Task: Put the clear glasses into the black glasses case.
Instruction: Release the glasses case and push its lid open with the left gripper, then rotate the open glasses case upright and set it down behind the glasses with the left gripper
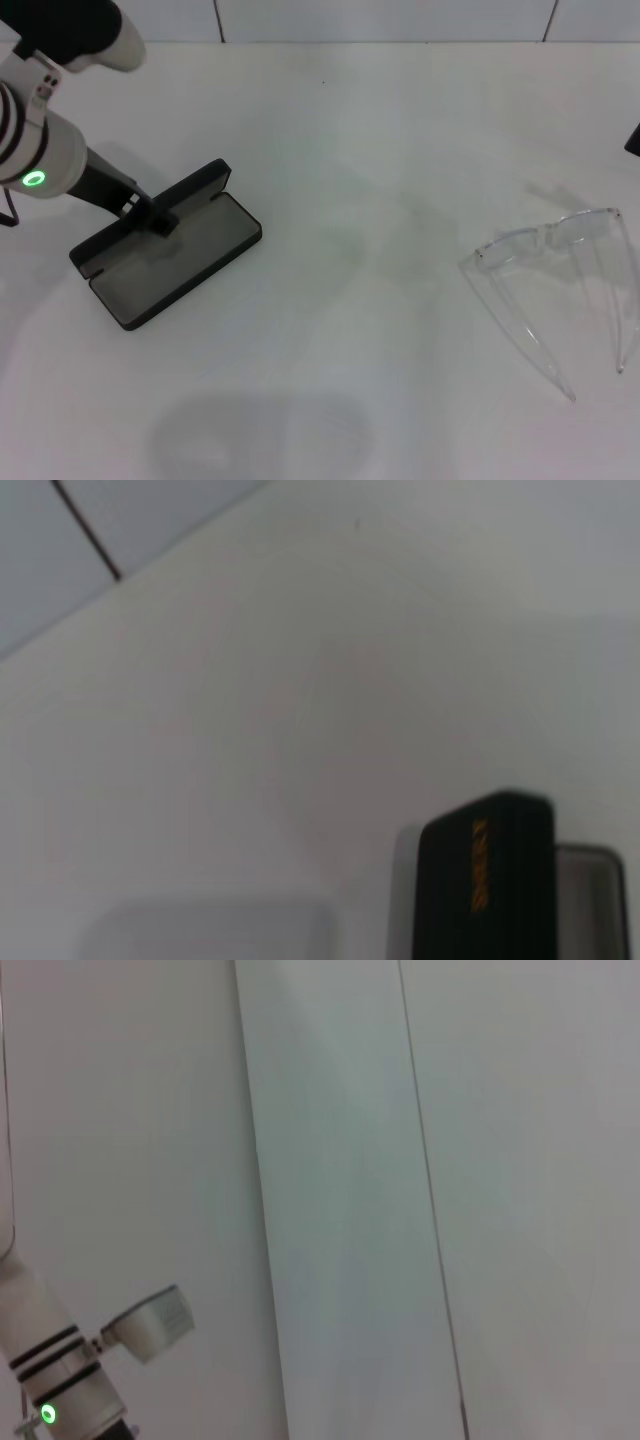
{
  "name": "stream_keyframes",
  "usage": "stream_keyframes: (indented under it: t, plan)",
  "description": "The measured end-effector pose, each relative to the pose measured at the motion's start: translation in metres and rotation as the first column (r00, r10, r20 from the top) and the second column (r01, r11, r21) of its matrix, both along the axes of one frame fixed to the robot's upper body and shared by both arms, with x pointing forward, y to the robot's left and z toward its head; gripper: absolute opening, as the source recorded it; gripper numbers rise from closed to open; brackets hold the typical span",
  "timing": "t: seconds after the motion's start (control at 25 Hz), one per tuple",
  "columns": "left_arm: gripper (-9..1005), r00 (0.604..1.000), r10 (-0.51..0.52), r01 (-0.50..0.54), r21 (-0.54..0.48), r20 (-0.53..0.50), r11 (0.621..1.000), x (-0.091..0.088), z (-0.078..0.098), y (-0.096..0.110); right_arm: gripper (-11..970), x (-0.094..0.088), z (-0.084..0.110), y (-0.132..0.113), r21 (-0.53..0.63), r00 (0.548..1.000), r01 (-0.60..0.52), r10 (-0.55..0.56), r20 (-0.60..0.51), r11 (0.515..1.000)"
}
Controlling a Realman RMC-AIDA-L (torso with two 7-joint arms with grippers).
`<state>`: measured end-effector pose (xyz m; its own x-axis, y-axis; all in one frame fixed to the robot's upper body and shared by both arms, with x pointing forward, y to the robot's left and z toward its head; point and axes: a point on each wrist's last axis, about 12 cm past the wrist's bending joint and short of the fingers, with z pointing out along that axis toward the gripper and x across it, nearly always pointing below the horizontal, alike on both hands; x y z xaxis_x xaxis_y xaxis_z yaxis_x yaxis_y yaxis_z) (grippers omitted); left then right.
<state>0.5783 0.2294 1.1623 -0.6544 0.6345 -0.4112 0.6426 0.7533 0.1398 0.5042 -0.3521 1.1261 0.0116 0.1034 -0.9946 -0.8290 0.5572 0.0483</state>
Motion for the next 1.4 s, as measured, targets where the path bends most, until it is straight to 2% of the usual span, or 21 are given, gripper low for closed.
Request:
stream_keyframes:
  t: [0.2, 0.48, 0.88, 1.04, 1.2, 1.32, 1.4]
  plan:
    - [621, 1.0, 0.003, -0.003, 0.015, -0.027, 1.0, 0.004, -0.01, -0.001, 789, 0.001, 0.0, 0.0, -0.004, 1.0, 0.006, -0.006, 0.004, 1.0]
    - [594, 0.999, -0.048, 0.048, 0.028, -0.015, 0.998, 0.003, -0.007, -0.01, 784, 0.001, -0.005, -0.002, 0.02, 0.999, 0.038, -0.039, 0.016, 0.999]
    - [194, 0.996, -0.087, 0.087, 0.04, -0.003, 0.995, 0.003, -0.002, -0.019, 778, 0.001, -0.007, -0.005, 0.034, 0.997, 0.068, -0.069, 0.028, 0.997]
    - [198, 0.994, -0.108, 0.107, 0.043, 0.023, 0.993, 0.001, 0.006, -0.023, 775, -0.002, -0.008, -0.012, 0.059, 0.992, 0.116, -0.119, 0.046, 0.991]
    - [202, 0.974, -0.213, 0.207, 0.085, 0.071, 0.975, -0.009, 0.013, -0.039, 772, -0.017, -0.007, -0.032, 0.148, 0.963, 0.228, -0.246, 0.112, 0.962]
    - [205, 0.937, -0.331, 0.318, 0.113, 0.116, 0.941, -0.024, 0.018, -0.058, 770, -0.036, -0.005, -0.05, 0.235, 0.918, 0.315, -0.358, 0.169, 0.919]
    - [207, 0.897, -0.416, 0.399, 0.136, 0.15, 0.907, -0.035, 0.019, -0.073, 769, -0.052, -0.004, -0.062, 0.284, 0.881, 0.366, -0.428, 0.201, 0.886]
